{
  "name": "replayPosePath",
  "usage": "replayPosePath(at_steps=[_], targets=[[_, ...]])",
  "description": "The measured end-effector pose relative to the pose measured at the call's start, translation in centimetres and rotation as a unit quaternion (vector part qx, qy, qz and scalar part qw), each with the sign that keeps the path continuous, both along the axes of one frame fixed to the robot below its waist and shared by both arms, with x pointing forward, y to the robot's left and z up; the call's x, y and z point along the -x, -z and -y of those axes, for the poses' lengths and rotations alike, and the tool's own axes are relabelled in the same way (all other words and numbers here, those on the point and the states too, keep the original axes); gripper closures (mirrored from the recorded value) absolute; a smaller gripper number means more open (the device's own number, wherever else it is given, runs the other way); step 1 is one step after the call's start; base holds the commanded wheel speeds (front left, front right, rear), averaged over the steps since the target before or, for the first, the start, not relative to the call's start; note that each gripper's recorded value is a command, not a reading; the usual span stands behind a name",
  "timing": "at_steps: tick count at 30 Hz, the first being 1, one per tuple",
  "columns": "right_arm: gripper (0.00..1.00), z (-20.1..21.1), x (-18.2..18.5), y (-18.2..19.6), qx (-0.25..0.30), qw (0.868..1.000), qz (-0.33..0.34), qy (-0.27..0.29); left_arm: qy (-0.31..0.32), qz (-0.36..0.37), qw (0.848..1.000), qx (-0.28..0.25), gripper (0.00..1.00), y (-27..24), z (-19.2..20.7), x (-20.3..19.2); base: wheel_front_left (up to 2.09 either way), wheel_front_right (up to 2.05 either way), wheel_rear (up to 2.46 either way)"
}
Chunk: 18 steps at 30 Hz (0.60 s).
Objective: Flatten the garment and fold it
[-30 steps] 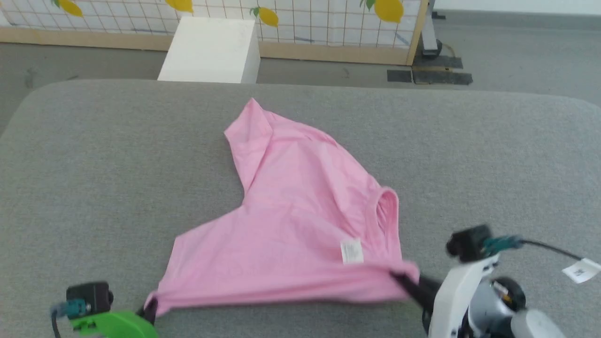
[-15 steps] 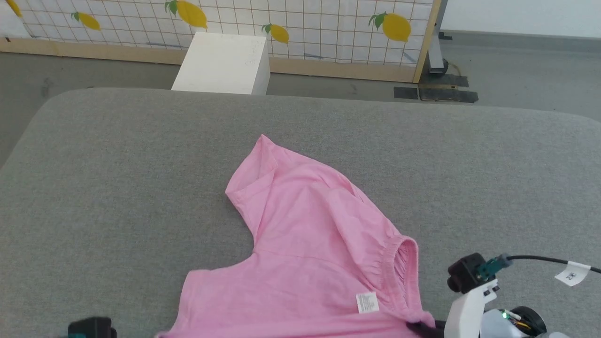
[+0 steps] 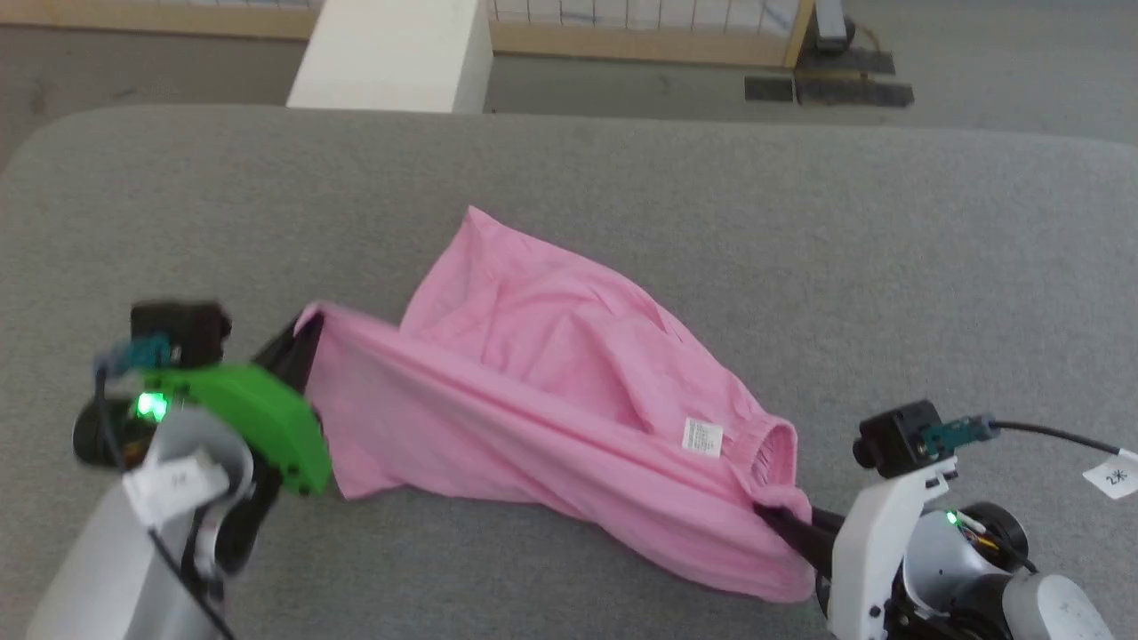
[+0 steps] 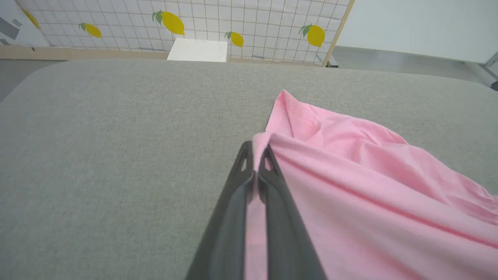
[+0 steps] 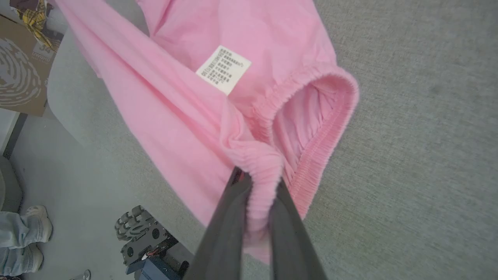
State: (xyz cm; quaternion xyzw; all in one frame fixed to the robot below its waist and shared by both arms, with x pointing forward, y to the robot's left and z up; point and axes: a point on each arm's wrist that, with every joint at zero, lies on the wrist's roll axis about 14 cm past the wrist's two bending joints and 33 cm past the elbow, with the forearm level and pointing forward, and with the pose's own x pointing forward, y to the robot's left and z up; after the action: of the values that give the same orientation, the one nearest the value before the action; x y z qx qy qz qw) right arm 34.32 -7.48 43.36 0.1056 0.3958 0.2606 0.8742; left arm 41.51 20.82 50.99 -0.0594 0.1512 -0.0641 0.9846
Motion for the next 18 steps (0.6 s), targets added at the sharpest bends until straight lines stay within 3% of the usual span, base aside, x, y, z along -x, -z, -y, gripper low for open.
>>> replayPosePath(at_steps=[10,18], targets=[[1.00,0.6,-3.1,0.9,-0.018,0.999,0.005,0.047,0.090,-0.002,0.995,-0.044,1.00,1.2,4.1,-9.7,0.00,0.00,0.00],[1.00,1.6,-4.6,2.3,-0.026,0.996,-0.003,0.084,0.120,-0.045,0.990,-0.058,1.00,4.6,6.3,-14.3,0.00,0.00,0.00]])
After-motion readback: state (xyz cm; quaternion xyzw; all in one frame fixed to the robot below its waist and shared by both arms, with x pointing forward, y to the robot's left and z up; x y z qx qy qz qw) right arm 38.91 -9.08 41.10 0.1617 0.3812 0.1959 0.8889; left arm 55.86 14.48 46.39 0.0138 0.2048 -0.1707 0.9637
